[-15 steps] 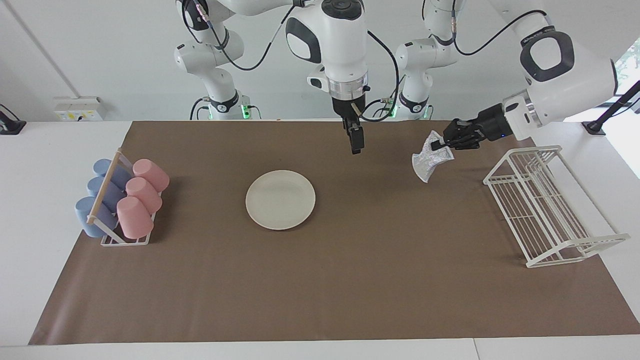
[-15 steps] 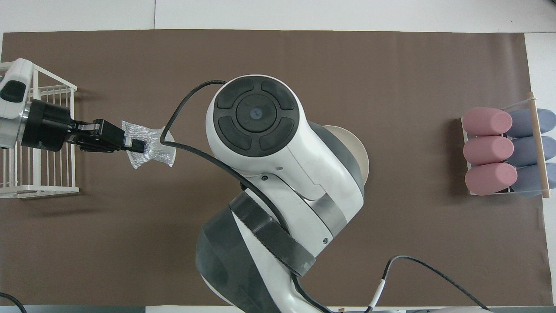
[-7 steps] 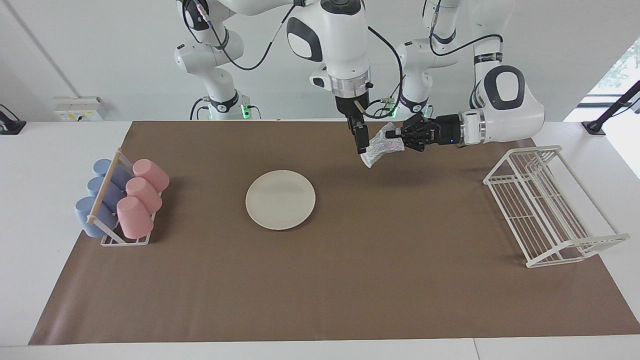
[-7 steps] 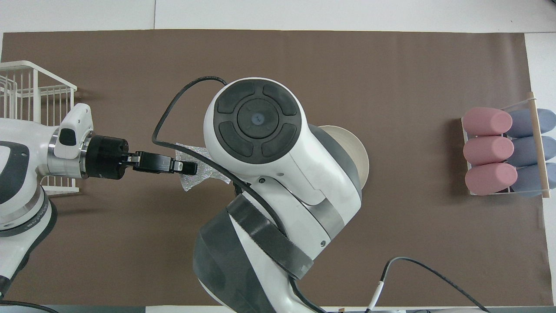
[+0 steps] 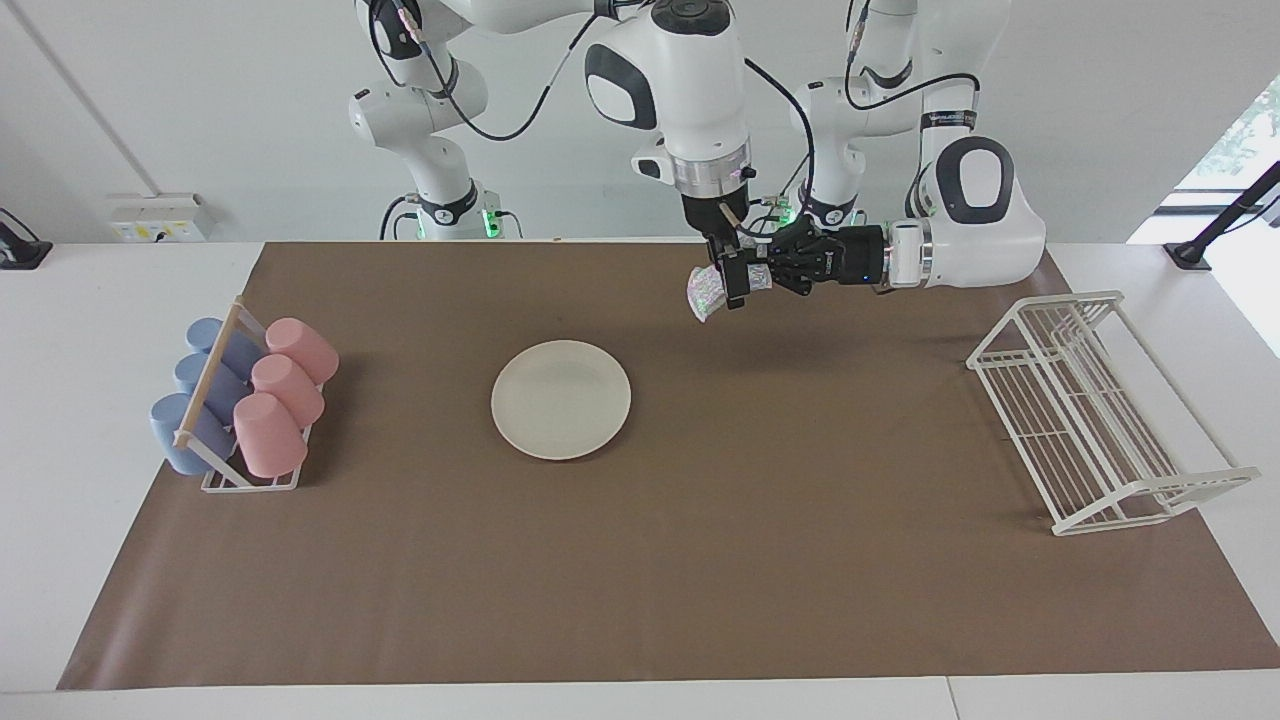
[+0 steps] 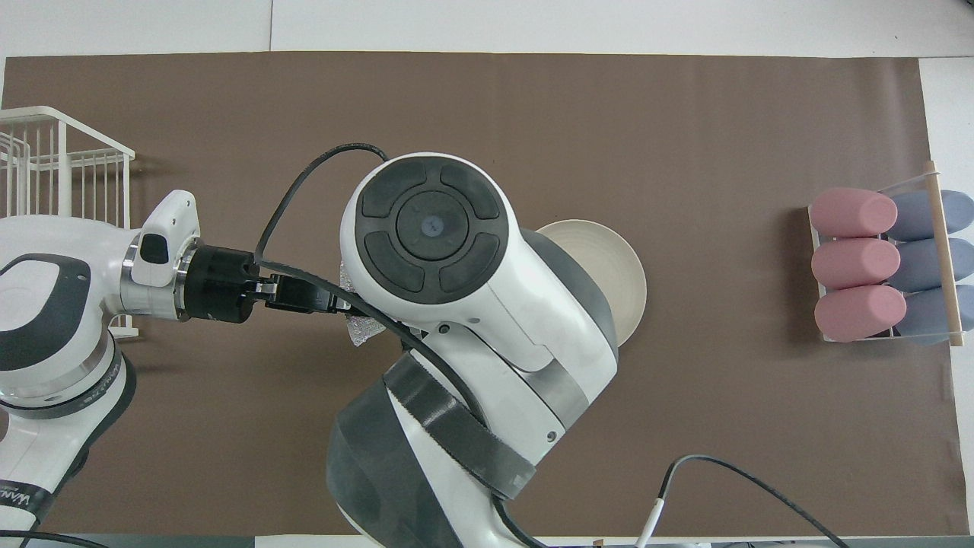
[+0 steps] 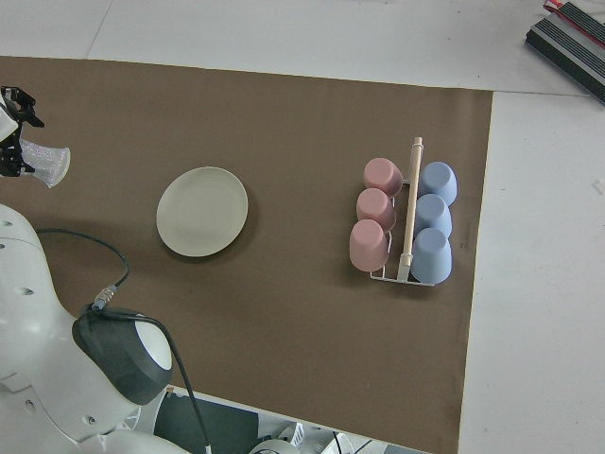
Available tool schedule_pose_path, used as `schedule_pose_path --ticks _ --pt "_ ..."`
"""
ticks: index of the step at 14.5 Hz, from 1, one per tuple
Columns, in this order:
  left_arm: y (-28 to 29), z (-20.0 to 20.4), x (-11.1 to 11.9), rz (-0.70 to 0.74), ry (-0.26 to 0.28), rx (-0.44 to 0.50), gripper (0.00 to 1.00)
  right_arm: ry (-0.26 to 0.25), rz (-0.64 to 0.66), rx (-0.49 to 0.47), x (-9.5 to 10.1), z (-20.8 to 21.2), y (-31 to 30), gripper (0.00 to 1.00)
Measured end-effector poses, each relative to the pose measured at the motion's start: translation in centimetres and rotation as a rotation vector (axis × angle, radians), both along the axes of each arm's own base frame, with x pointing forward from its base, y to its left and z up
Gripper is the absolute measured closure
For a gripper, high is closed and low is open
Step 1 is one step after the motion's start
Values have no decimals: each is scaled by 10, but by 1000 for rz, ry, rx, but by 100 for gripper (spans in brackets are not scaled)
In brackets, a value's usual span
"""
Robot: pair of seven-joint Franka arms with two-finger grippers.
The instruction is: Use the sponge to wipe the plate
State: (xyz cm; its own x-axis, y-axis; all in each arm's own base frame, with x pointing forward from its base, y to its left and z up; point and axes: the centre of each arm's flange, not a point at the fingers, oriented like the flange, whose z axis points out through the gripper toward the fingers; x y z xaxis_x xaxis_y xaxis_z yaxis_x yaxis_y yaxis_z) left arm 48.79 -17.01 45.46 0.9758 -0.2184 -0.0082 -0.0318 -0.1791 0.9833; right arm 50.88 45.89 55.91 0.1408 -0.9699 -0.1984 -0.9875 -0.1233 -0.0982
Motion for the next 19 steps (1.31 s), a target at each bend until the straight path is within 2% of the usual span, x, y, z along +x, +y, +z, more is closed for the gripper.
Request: schedule_pose_path --ticks 3,4,7,8,9,12,13,14,18,19 --pt "0 1 0 4 0 -6 94 24 0 9 -5 -6 1 1" --pt "0 1 0 5 0 -6 94 31 -1 14 -6 -6 1 4" --pt "0 1 1 6 0 -7 94 35 -1 18 -8 -5 1 35" --pt "1 1 1 7 0 -7 94 35 -1 18 -8 -5 1 35" --pt "1 1 1 8 0 -7 94 35 -1 18 -8 -4 1 41" --pt "2 1 1 11 0 -8 94 38 0 14 -9 -4 0 75" --pt "2 1 1 11 0 -9 94 39 1 13 -10 -3 0 83" --pt "2 2 1 12 0 -10 94 38 2 13 -11 -3 0 85" --pt "2 2 1 11 -1 -10 94 38 2 12 -11 -2 0 85" --pt "2 2 1 11 -1 -10 86 38 1 12 -11 -3 0 85"
